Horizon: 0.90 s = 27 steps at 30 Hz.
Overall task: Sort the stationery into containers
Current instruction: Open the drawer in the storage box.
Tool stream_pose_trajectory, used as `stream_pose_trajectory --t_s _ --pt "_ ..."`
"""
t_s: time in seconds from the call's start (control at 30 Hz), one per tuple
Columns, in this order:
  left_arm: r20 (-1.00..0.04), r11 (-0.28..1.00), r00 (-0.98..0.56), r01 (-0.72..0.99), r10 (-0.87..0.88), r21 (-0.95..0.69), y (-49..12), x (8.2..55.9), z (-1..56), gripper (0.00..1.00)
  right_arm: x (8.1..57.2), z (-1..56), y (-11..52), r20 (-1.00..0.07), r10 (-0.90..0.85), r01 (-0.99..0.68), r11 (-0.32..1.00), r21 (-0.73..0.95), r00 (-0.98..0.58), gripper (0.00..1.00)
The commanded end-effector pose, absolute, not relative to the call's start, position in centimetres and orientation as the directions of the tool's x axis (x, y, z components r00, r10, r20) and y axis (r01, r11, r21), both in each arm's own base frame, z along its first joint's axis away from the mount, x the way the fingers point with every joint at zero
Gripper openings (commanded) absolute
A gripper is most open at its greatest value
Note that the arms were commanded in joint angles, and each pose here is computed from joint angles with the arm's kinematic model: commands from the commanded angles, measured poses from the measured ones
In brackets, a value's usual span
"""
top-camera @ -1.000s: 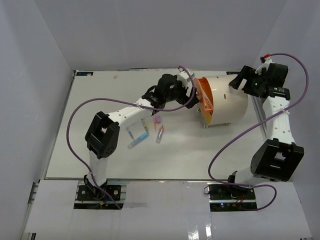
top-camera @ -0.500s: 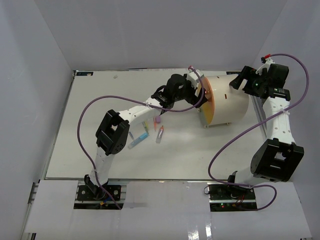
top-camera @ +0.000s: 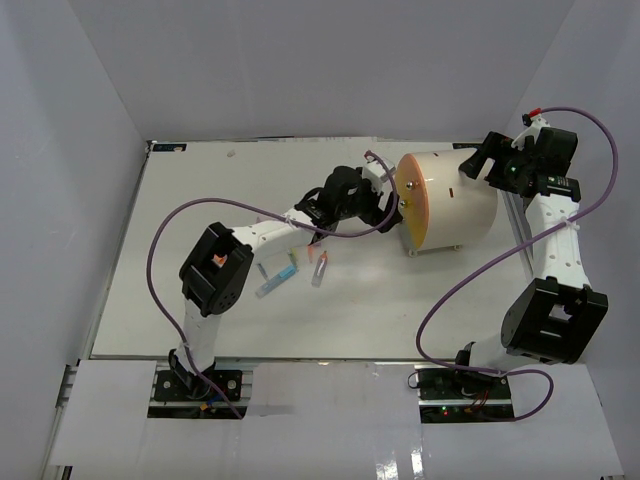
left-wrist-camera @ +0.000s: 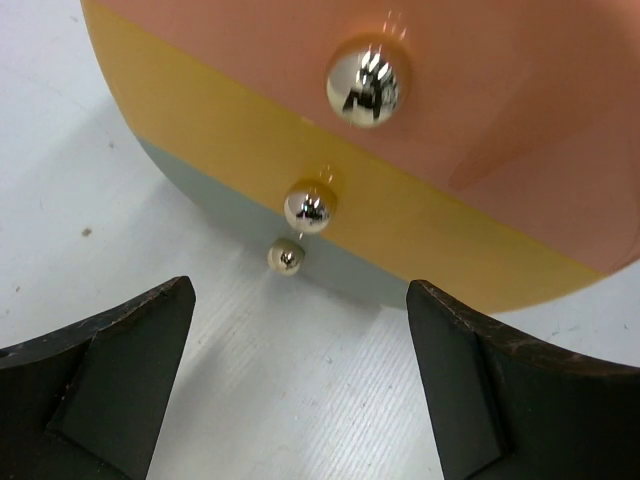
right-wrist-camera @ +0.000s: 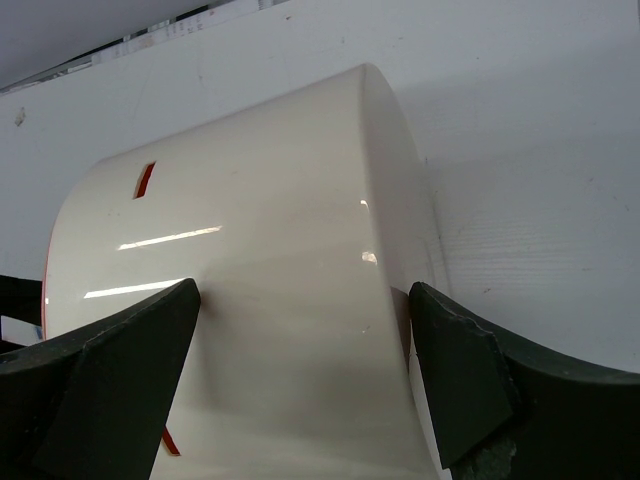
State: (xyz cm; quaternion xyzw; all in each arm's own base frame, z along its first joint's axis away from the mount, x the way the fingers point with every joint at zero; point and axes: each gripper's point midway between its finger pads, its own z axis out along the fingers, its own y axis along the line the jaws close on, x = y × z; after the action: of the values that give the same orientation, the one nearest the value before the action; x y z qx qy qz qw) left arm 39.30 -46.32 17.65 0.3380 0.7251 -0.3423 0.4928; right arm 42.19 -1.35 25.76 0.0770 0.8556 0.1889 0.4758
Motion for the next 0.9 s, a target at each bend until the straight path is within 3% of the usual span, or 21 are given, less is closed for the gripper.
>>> stream_pose_trajectory --t_s 0.0,0.27,0.67,0.87 --pt "-0.975 0.525 -0.213 0.837 0.059 -0.151 -44.9 38.9 23.4 0.98 41.5 26.9 -0.6 -0.802 0.292 -0.082 0.918 0.388 -0.521 0.9" --pt "-0.975 0.47 -0.199 0.873 0.102 -0.129 -45.2 39.5 20.4 0.97 41.4 27.1 -0.7 -0.812 0.278 -0.087 0.924 0.372 -0.513 0.9" --pt "-0.991 0.342 -0.011 0.939 0.136 0.036 -46.9 40.1 19.3 0.86 41.3 28.0 -0.5 -0.822 0.276 -0.104 0.922 0.373 -0.498 0.9" --pt "-0.99 0.28 -0.009 0.959 0.142 0.031 -48.2 40.1 18.4 0.78 41.2 28.4 -0.4 -0.826 0.274 -0.114 0.921 0.373 -0.492 0.9"
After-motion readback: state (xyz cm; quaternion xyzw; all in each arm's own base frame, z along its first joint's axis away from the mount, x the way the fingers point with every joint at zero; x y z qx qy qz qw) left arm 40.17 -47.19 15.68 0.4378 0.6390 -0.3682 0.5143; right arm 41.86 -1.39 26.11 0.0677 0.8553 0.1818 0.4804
